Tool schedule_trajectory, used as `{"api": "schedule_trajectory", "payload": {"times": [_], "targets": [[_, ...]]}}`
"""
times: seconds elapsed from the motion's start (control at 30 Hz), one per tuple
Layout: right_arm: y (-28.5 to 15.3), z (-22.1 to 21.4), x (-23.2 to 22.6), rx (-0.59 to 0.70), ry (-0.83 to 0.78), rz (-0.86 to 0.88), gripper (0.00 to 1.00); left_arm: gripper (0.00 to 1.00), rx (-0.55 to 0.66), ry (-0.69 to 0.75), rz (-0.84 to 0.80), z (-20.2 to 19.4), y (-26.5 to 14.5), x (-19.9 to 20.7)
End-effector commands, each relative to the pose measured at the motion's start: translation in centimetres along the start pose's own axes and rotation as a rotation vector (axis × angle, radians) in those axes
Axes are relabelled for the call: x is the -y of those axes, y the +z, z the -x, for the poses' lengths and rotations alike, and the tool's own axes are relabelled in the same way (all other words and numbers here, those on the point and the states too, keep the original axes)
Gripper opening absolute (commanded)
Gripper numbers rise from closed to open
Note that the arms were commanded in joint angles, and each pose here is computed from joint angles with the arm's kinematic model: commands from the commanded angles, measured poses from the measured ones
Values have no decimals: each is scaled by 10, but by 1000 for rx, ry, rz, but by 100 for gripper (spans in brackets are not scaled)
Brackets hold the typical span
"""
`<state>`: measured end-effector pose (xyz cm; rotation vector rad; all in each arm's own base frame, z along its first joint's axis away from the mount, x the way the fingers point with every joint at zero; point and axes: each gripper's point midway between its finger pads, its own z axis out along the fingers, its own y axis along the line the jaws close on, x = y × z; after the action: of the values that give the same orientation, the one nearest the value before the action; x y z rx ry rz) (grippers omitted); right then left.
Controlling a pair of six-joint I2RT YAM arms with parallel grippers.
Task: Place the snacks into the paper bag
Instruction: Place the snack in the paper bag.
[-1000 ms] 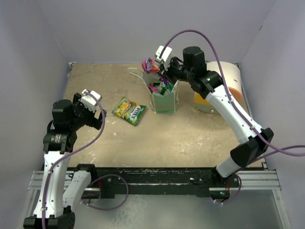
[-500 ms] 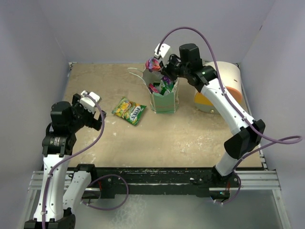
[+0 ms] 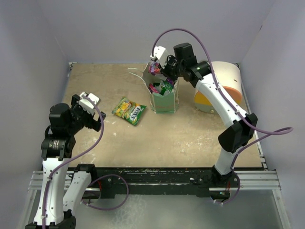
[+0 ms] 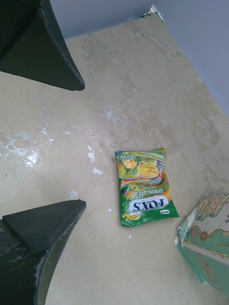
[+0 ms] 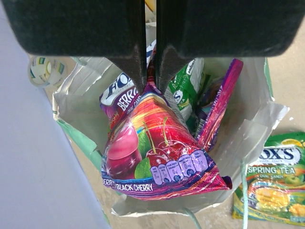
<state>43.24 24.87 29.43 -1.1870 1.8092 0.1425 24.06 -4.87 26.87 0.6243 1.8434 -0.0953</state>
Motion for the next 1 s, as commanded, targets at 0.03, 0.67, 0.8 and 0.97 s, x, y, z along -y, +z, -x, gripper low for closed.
{"api": "schedule_trajectory", "payload": {"times": [0.03,0.67,0.8,0.97], "targets": [[-15,17,24,23,-70,-81,0,99,41,26,5,8,-1,-2],[-3,-13,28,-116,-143,-87,0,99,44,26,-4,7,-1,1],[2,-20,33,-150,-160,-103,0,99,42,25,-3,6,-1,1],[10,-25,39,-179,-173,-129,0,99,38,26,-5,4,1,0]]}}
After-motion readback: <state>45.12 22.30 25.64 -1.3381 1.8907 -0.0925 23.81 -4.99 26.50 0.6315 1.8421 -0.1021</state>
